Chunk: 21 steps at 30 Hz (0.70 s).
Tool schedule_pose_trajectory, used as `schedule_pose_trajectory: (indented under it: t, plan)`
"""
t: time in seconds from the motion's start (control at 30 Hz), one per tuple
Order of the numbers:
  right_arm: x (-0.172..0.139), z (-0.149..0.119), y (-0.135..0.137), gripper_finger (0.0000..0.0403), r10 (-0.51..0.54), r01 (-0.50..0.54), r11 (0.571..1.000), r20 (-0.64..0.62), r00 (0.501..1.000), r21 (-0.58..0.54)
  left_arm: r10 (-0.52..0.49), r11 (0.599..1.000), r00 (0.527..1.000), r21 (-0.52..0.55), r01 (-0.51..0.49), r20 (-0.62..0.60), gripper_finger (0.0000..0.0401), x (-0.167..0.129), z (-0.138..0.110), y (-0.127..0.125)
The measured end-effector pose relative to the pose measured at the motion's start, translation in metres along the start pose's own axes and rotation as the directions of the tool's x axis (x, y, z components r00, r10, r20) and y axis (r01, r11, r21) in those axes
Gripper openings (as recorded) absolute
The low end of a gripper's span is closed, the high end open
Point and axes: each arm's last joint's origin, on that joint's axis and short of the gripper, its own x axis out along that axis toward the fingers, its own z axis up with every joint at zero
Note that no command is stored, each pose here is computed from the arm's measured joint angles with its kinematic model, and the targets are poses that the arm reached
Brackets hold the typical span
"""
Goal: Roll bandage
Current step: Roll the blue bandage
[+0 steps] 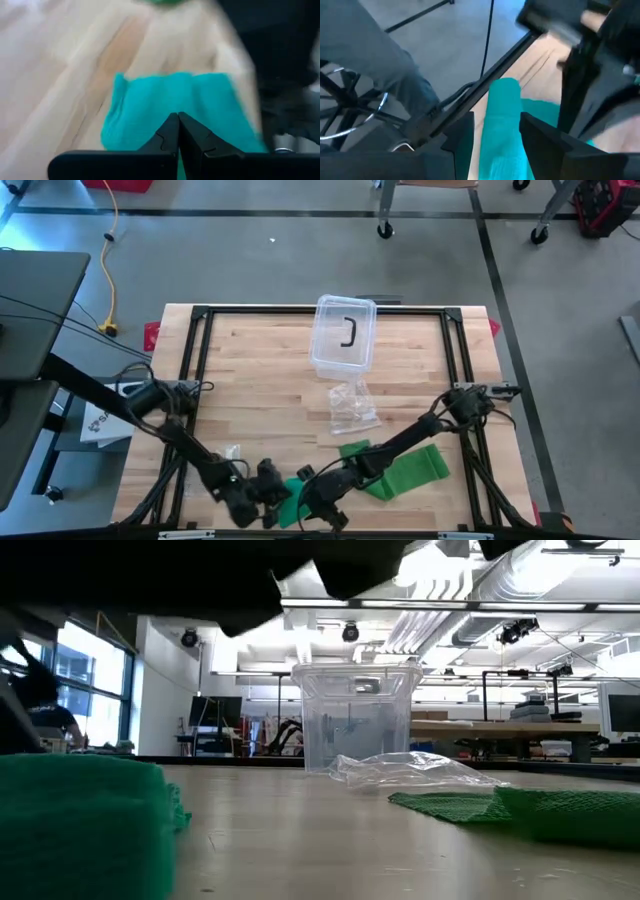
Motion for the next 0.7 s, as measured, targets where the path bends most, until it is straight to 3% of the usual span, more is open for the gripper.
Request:
schedule_pose_trajectory:
  t: [0.2,0.37,0.53,0.7]
  plan:
    - [0.005,-0.007,-0.002,0.0151,-0.013,0.013,0.997,-0.007,1.0,0.075,0.054,0.99,0.994,-0.125,-0.065,-0.095,0.0,0.016,-0.006,0.013]
    - [0.014,-0.018,-0.001,0.0158,-0.017,0.018,0.995,-0.018,1.0,0.093,0.096,0.981,0.987,-0.156,-0.115,-0.125,0.0,0.012,-0.006,0.018]
    - [0.014,-0.017,0.0,0.0203,-0.023,0.024,0.995,-0.011,1.0,0.096,0.108,0.978,0.985,-0.167,-0.129,-0.135,0.0,0.007,-0.007,0.018]
    - [0.014,-0.018,-0.001,0.0253,-0.134,0.135,0.99,-0.035,0.99,0.039,0.122,0.974,0.985,-0.175,-0.143,-0.126,0.0,0.006,-0.008,0.018]
